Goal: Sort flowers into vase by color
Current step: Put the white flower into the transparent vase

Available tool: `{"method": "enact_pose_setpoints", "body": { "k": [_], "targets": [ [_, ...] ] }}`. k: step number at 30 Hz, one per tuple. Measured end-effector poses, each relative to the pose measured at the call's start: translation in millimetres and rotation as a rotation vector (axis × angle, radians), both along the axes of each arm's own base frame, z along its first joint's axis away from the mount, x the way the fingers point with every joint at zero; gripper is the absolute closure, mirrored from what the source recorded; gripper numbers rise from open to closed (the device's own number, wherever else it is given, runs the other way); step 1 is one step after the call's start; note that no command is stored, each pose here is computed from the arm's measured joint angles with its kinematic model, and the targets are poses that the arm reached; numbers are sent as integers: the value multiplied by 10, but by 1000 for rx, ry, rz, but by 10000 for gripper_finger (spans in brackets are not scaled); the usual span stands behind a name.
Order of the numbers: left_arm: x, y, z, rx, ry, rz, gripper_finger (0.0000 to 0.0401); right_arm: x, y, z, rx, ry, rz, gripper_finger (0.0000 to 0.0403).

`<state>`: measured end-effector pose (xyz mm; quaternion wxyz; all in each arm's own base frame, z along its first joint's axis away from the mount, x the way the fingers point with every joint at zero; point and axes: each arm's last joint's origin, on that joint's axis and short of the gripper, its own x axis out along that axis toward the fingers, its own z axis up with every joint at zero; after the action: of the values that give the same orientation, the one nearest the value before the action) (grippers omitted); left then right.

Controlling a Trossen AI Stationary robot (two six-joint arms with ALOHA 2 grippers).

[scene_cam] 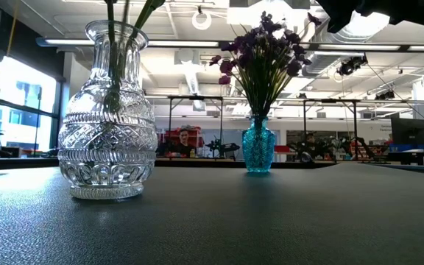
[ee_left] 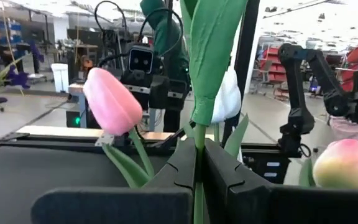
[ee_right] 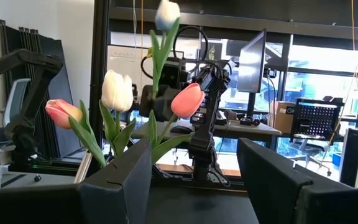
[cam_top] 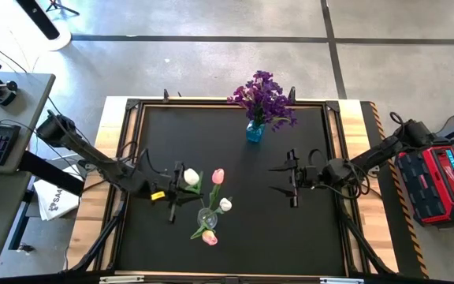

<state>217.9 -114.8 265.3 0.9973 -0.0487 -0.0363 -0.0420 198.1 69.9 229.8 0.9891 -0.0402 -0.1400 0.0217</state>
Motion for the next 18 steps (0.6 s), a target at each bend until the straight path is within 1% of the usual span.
{"method": "enact_pose_setpoints", "body": {
  "k": [4, 10, 13, 15, 18],
  "targets": [
    [48, -29, -61, 22, 10, 0, 401, 0, 0, 0, -1, 0, 1, 194],
    [86, -101, -214, 82, 93, -21, 394, 0, 0, -1, -1, 1, 1, 194],
    [84, -125, -251, 108, 116, -33, 373, 0, 0, -1, -1, 1, 1, 194],
    [73, -135, -258, 119, 124, -38, 353, 0, 0, -1, -1, 1, 1, 194],
    [18, -147, -244, 166, 143, -53, 318, 0, 0, -2, 6, 2, 3, 194]
  ]
}}
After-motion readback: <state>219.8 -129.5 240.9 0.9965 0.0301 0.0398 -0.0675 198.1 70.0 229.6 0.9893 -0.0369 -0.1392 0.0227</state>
